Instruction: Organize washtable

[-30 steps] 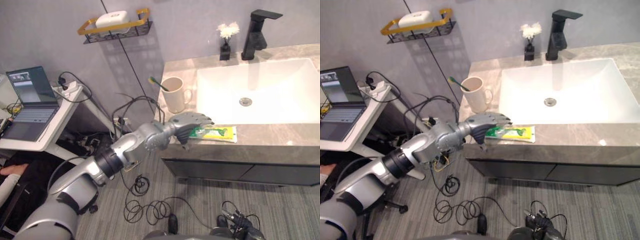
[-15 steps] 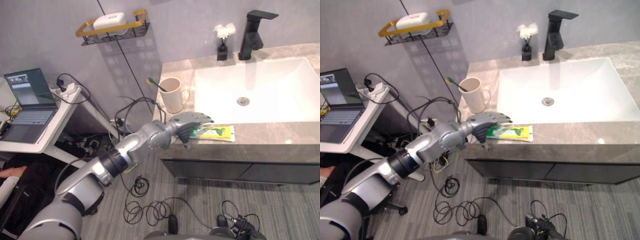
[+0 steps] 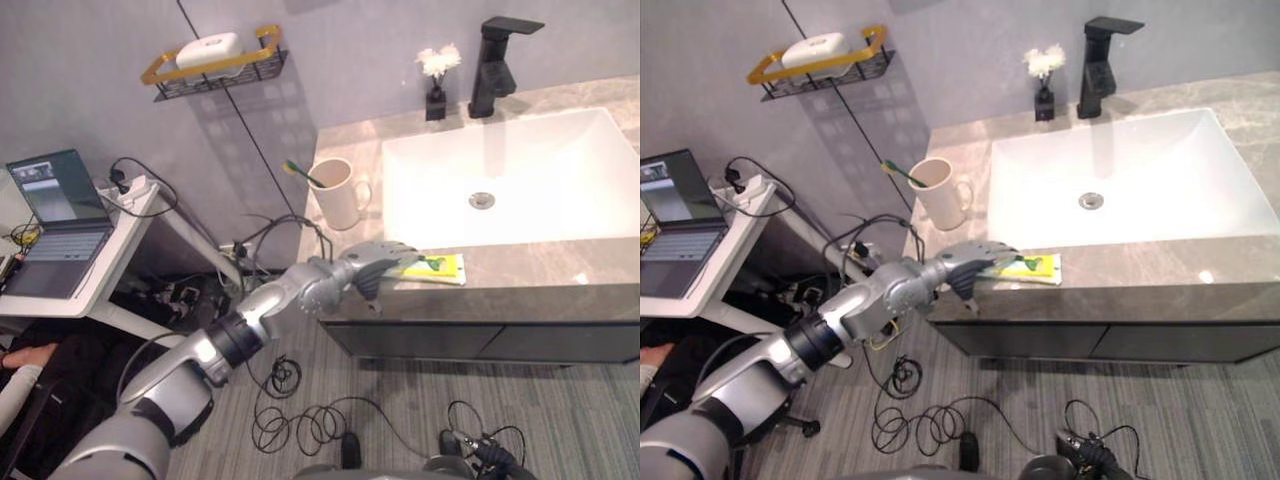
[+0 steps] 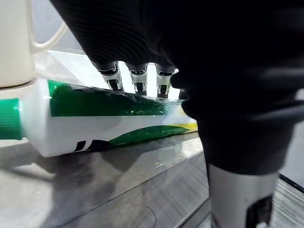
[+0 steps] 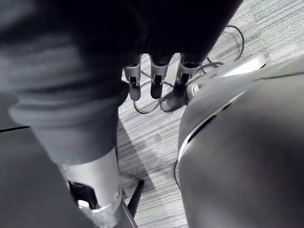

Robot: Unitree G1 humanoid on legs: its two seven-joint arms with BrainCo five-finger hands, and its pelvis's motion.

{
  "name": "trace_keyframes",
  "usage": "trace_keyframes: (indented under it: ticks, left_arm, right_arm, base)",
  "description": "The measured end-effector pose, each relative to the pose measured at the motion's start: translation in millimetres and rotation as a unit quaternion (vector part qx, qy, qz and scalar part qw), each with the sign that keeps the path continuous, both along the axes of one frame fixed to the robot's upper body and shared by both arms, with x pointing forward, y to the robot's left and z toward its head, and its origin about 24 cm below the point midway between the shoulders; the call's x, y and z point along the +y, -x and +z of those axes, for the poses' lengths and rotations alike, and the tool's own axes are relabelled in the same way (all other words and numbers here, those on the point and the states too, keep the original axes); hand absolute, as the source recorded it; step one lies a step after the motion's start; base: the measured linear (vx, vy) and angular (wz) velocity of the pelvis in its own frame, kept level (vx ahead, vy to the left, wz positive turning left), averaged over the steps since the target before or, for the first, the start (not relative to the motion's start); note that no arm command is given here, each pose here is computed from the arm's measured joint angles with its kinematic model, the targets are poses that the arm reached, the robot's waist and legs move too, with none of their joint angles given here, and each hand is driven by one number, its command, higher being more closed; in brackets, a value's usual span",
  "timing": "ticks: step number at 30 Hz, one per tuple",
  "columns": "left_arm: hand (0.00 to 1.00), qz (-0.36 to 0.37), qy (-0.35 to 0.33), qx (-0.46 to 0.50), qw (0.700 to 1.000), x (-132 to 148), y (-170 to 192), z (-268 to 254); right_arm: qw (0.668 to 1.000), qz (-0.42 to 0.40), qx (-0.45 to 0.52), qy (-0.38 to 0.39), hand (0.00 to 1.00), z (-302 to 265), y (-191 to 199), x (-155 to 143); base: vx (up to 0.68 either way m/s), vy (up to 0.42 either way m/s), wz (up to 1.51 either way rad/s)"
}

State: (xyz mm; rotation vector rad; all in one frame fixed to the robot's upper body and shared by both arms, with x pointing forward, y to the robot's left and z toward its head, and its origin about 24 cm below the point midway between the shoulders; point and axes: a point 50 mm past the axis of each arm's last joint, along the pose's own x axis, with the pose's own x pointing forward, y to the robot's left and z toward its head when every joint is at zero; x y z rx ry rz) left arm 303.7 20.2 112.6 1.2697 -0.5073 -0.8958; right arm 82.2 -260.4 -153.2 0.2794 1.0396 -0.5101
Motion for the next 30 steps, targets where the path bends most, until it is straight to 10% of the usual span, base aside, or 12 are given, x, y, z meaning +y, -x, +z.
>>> trace_keyframes:
  ticks: [30]
  left_arm:
    - [0.00,-0.017,0.014,-0.022,1.000,-12.4,7.8,5.5]
  right_arm:
    - [1.000,-0.007,-0.011,0.014,0.00,4.4,-3.1,-10.7]
  base:
    - [0.00,0.000,0.00]
